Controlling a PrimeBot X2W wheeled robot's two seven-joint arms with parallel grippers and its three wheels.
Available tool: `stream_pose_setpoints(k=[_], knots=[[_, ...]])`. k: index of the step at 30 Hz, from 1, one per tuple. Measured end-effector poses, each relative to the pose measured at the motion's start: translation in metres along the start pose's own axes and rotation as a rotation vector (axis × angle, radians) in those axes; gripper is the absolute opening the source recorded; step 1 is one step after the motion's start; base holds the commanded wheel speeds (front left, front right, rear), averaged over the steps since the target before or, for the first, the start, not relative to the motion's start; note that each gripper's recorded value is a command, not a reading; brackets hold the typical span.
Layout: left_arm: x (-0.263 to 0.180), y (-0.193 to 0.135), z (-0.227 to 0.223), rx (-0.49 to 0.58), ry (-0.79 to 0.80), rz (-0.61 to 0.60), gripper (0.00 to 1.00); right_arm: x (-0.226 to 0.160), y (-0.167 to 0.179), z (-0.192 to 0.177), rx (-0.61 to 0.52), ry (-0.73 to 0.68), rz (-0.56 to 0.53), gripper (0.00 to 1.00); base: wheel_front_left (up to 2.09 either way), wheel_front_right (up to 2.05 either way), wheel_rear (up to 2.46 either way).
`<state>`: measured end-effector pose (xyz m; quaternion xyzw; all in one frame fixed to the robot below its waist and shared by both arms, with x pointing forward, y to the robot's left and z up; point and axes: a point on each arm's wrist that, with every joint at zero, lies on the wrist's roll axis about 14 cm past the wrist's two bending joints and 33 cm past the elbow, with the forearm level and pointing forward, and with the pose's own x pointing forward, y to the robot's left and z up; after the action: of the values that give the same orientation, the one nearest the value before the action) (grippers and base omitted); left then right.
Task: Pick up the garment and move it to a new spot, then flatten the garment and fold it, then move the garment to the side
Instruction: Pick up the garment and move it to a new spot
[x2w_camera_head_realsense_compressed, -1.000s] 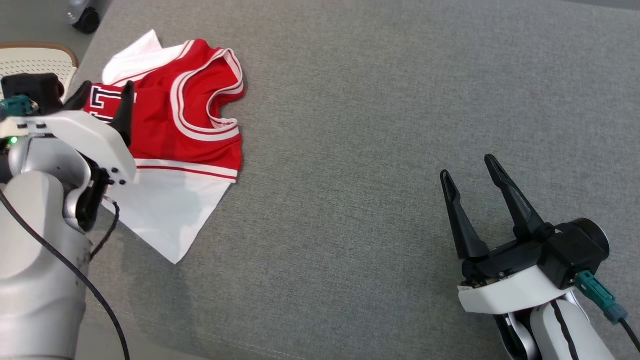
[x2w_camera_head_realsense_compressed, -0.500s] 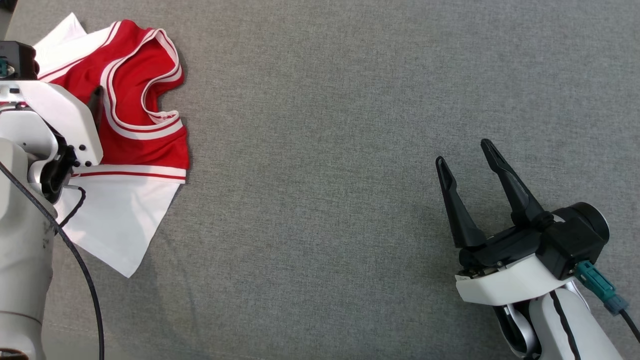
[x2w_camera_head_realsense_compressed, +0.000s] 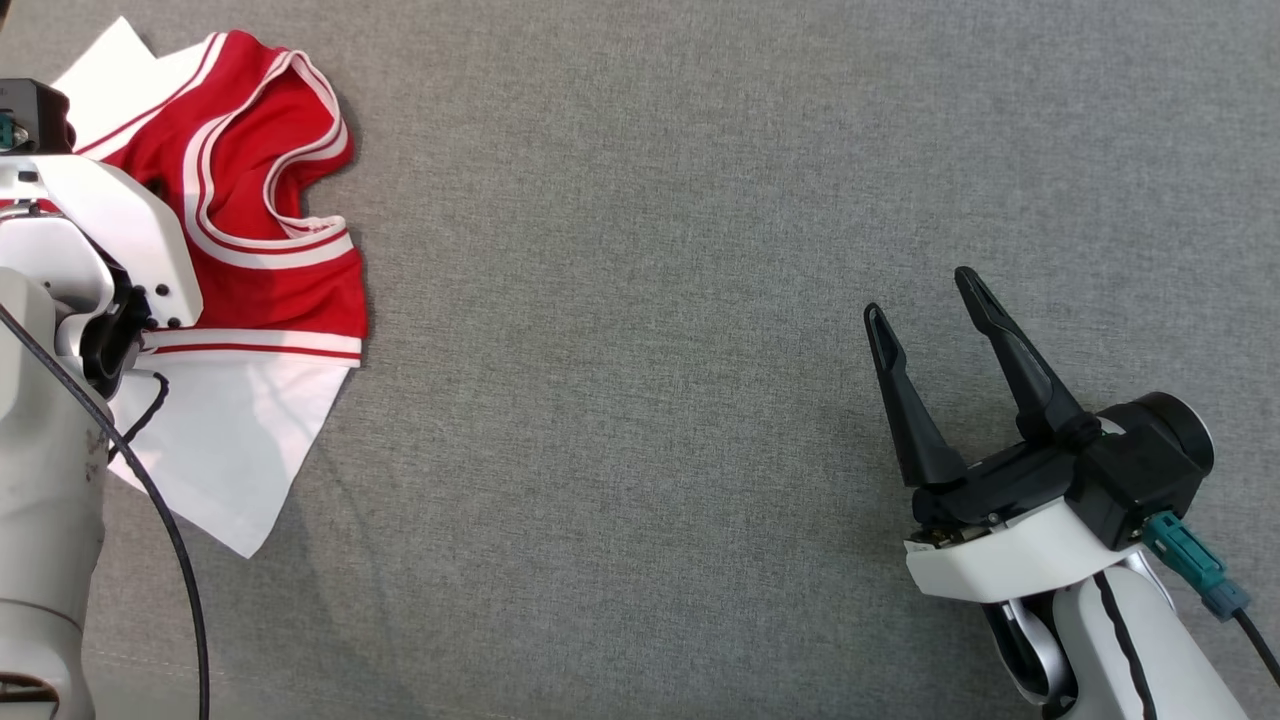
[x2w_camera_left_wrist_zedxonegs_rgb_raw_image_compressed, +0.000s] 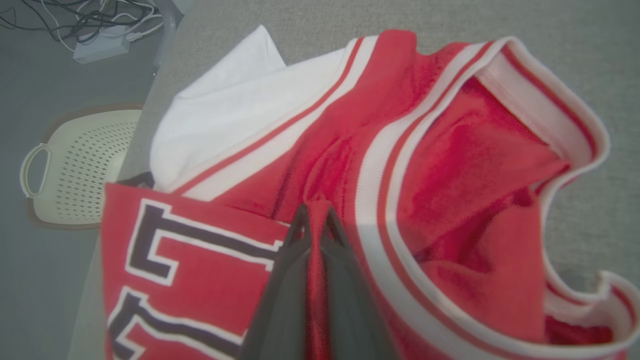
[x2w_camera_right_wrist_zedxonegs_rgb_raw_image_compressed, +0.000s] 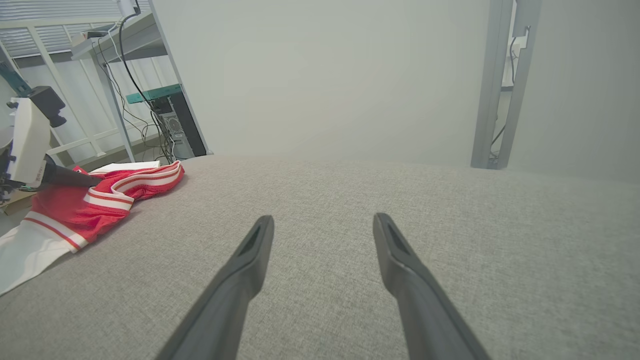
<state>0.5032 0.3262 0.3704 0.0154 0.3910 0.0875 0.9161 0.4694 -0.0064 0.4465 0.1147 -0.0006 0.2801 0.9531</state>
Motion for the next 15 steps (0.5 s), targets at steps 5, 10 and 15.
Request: stream_pose_setpoints(k=[5,10,15], knots=[[-0.013,0.002,0.036,-0.01,-0.164,0.006,0.0,-0.001,0.005,0.009,-0.011,-0.014,0.009,1.0,0.0,0.0,0.0],[-0.038,0.013,0.076,-0.045,-0.368,0.043,0.0,-0.004,0.012,0.022,-0.024,-0.035,0.017,1.0,0.0,0.0,0.0],[-0.077,0.011,0.131,-0.118,-0.622,0.019,0.0,-0.01,0.021,0.037,-0.036,-0.059,0.021,1.0,0.0,0.0,0.0]])
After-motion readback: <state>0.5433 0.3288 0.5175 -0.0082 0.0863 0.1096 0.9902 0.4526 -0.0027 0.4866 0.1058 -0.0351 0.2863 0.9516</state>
